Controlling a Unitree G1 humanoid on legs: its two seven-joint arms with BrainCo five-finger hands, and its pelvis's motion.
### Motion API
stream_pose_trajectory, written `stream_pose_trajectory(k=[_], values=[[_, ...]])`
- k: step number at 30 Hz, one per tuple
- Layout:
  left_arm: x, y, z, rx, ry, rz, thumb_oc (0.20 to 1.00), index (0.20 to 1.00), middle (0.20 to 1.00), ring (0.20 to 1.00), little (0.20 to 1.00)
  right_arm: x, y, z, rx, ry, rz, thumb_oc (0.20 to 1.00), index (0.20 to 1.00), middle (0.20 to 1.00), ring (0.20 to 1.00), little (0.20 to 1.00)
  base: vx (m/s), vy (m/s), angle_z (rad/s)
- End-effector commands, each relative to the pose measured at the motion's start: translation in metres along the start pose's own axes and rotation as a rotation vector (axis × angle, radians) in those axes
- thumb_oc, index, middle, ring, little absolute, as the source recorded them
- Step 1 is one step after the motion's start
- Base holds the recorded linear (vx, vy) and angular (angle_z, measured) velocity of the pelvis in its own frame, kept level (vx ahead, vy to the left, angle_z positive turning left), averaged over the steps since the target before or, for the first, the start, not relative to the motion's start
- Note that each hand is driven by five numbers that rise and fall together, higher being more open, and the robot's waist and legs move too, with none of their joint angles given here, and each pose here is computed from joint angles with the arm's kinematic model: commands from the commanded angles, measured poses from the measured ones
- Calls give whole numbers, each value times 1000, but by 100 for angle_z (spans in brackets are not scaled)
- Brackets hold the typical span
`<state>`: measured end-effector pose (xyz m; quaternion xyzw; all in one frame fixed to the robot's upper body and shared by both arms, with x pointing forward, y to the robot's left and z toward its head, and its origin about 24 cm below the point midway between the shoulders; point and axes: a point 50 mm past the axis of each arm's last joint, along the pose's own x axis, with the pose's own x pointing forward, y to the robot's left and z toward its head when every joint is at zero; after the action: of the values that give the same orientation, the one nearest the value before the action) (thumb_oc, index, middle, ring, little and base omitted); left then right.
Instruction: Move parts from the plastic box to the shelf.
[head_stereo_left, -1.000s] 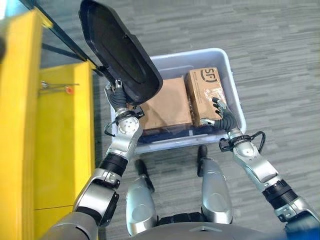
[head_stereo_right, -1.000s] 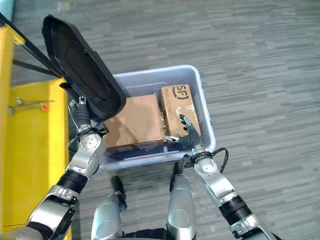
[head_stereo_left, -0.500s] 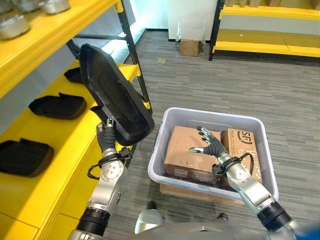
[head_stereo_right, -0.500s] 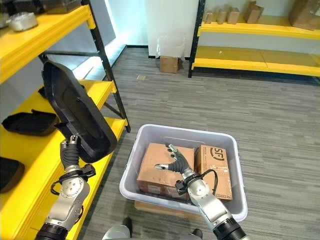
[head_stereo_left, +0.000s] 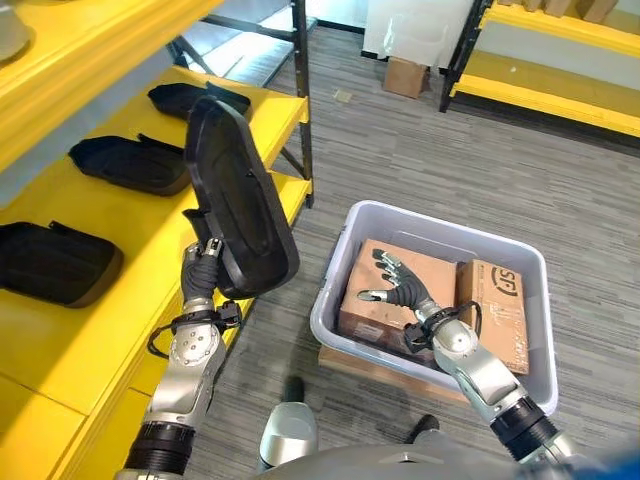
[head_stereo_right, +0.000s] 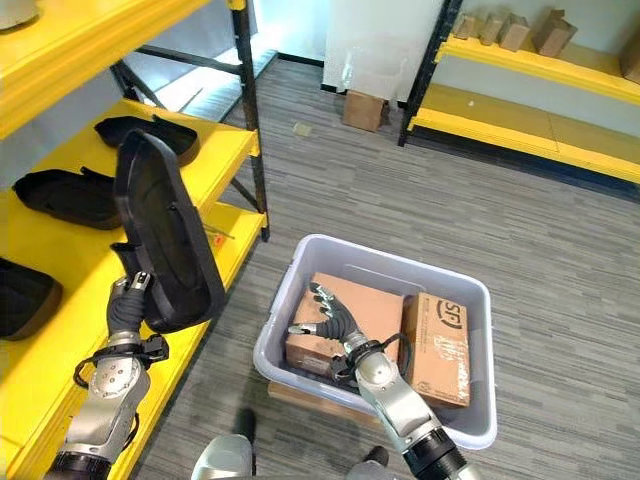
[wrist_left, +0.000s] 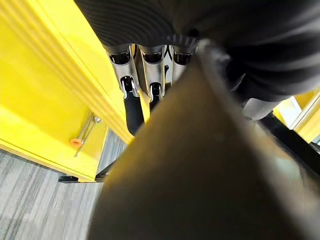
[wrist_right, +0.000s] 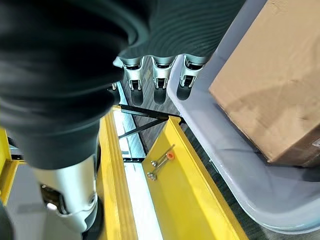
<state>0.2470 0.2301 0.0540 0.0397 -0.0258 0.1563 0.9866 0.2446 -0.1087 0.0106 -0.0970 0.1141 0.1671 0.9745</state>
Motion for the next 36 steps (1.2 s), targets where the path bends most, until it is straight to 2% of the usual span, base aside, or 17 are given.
stream_pose_trajectory(k=[1, 4, 9, 16, 28, 36], values=[[2, -30, 27, -40, -177, -175, 200, 200, 200, 200, 200, -2, -17, 27, -17, -156, -99, 1000, 1000, 1000, 1000, 1000, -75, -94, 172], [-1, -34, 24, -71, -155, -190, 200, 200, 200, 200, 200, -2, -25, 22, -15, -142, -101, 1000, 1000, 1000, 1000, 1000, -109, -212, 158], [-17, -34, 8, -113, -83, -172, 200, 200, 200, 200, 200, -5, -30, 16, -29, -135, -106, 1000, 1000, 1000, 1000, 1000, -147, -208, 22], [-12, -42, 11, -160, -86, -171, 200, 200, 200, 200, 200, -16, -41, 7, -43, -113, -131, 1000, 1000, 1000, 1000, 1000, -107, -36, 79], [-16, -36, 4, -199, -56, -161, 200, 200, 200, 200, 200, -22, -52, 1, -58, -97, -134, 1000, 1000, 1000, 1000, 1000, -88, 139, 59], [-14, -32, 6, -108, -69, -189, 200, 200, 200, 200, 200, -18, -49, 7, -32, -109, -141, 1000, 1000, 1000, 1000, 1000, -100, 320, 39]])
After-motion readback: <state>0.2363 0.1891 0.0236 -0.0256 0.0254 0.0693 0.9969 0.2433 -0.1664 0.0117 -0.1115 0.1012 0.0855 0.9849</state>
